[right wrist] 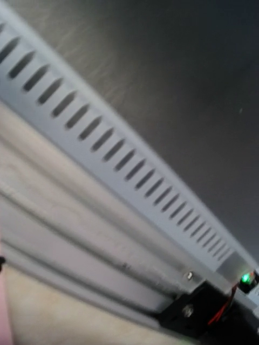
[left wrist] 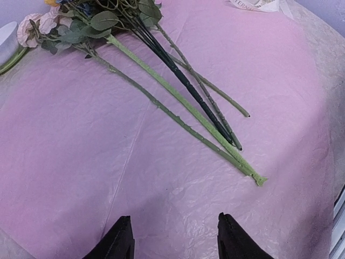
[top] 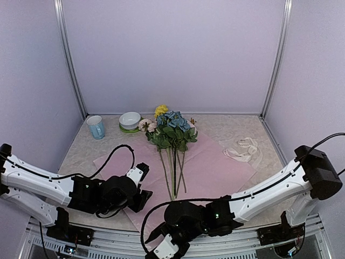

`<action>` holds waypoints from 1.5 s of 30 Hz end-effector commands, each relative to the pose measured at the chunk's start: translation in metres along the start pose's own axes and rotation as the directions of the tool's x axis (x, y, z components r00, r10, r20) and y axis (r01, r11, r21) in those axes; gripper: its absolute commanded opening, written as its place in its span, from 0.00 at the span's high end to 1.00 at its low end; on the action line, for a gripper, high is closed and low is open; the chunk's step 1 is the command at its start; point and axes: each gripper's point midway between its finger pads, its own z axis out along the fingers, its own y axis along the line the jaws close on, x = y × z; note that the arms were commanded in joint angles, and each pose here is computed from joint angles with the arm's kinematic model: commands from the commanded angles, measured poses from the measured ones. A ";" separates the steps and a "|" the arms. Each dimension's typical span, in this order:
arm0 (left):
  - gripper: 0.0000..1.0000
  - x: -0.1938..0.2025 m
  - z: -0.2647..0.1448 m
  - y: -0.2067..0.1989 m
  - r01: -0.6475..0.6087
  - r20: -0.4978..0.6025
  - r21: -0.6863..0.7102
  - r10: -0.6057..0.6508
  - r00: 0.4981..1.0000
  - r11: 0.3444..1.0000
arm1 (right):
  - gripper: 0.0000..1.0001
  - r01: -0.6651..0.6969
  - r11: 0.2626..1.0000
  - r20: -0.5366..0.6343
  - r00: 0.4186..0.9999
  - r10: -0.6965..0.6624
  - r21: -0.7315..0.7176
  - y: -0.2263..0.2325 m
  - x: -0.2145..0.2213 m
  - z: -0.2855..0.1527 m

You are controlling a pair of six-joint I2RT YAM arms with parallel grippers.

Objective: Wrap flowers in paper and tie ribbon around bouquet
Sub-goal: Pick up the bottom corner of the flattened wrapping paper from the center of the board.

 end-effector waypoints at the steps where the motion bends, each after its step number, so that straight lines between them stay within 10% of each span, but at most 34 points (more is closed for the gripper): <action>1: 0.48 -0.011 -0.005 0.008 0.042 0.022 -0.035 -0.041 0.999 0.998 | 0.34 -0.029 0.998 -0.092 0.995 0.024 -0.051 0.015 0.008 0.020; 28: 0.43 -0.011 -0.010 -0.010 -0.033 -0.001 -0.029 0.033 0.999 0.999 | 0.67 -0.051 0.980 -0.353 0.928 0.117 0.192 -0.015 0.066 0.013; 45: 0.43 -0.009 -0.011 -0.014 -0.075 -0.012 -0.048 0.075 0.997 0.996 | 0.64 -0.255 0.965 -0.288 0.922 0.261 0.057 0.008 0.048 0.012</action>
